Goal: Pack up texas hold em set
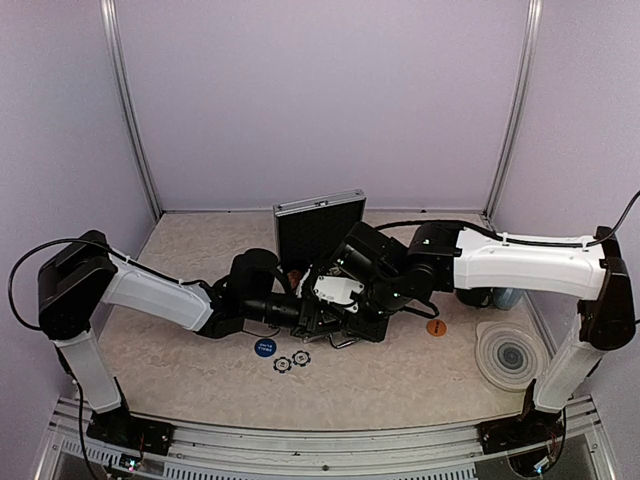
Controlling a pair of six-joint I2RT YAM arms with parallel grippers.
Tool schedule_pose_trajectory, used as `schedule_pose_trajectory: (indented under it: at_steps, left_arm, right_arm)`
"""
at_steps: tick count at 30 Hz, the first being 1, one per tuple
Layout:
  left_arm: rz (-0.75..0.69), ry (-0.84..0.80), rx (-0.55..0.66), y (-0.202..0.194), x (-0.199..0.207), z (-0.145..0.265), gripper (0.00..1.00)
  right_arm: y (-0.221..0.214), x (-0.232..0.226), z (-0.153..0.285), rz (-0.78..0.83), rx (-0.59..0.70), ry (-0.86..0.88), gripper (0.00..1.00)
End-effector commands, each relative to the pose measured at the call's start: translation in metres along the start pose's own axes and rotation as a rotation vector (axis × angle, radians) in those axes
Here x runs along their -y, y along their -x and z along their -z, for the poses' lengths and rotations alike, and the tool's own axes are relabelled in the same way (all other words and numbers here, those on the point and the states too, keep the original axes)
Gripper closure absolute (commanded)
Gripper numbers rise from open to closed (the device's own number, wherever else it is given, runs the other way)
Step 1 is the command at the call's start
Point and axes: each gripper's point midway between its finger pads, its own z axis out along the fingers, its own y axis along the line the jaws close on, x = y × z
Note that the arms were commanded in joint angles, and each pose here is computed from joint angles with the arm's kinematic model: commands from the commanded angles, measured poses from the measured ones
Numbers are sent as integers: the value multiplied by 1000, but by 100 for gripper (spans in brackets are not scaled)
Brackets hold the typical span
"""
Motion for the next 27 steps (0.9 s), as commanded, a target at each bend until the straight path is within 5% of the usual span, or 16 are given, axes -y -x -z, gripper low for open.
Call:
schedule_pose_trajectory:
  at_steps: [1, 4, 9, 11, 17, 22, 27]
  left_arm:
    - [-74, -126, -44, -7, 36, -6, 100]
    - [-78, -128, -44, -6, 37, -6, 100]
    - [-106, -75, -27, 2, 28, -5, 100]
    - [-144, -28, -8, 11, 25, -2, 100]
    - [-276, 205, 41, 45, 0, 0, 100]
    - [-358, 351, 41, 65, -25, -7, 100]
    - [-426, 447, 3, 72, -53, -20, 100]
  right_arm:
    - [11, 18, 8, -17, 46, -80, 57]
    - [11, 22, 9, -18, 45, -106, 50]
    - [13, 32, 28, -45, 113, -158, 10]
    - [12, 36, 40, -65, 162, -174, 1]
    - [5, 87, 87, -278, 332, -332, 1]
    - [-33, 127, 102, -477, 350, -431, 1]
    - [-47, 125, 100, -511, 343, -417, 1]
